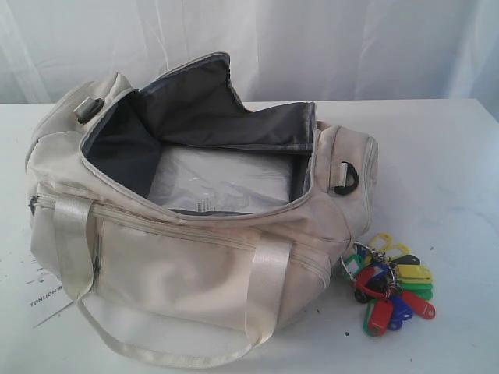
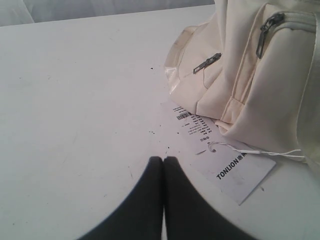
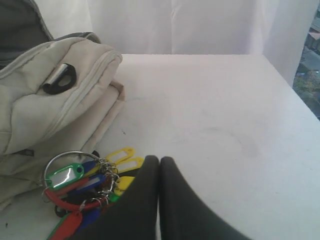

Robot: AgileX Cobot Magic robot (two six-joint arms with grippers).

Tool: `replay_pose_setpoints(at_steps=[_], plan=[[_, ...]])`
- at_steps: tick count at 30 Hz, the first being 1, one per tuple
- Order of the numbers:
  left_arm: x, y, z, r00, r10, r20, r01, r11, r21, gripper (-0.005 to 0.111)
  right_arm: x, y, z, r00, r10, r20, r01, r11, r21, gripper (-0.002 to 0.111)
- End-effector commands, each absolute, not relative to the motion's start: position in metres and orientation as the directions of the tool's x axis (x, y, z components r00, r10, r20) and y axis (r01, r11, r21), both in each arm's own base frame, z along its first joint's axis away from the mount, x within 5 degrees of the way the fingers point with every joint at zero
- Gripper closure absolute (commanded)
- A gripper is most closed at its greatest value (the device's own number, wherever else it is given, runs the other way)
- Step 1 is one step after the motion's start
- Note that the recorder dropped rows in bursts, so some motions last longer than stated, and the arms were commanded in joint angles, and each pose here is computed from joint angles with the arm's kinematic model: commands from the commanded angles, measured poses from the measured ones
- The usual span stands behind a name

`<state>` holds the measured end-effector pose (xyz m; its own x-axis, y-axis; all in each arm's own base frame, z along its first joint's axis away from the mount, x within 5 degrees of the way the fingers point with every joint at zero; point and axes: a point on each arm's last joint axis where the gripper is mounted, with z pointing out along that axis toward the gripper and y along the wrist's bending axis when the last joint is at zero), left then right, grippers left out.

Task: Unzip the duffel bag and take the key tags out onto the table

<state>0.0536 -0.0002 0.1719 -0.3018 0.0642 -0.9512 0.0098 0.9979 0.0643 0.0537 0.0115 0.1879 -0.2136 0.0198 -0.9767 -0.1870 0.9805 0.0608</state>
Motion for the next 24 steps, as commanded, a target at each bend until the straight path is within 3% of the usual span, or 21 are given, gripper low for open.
replay_pose_setpoints(at_steps=[1, 24], plan=[[0.0535, -0.0002, 0.1717, -0.296, 0.056, -0.954, 0.006, 0.998, 0.057, 0.107, 0.0538, 0.0084, 0.1862, -0.218, 0.048, -0.975, -0.125, 0.989, 0.077, 0.108], [0.0535, -0.0002, 0.1717, -0.296, 0.056, -0.954, 0.006, 0.998, 0.057, 0.107, 0.0538, 0.0052, 0.1846, -0.224, -0.038, -0.974, -0.105, 0.994, -0.015, 0.108]])
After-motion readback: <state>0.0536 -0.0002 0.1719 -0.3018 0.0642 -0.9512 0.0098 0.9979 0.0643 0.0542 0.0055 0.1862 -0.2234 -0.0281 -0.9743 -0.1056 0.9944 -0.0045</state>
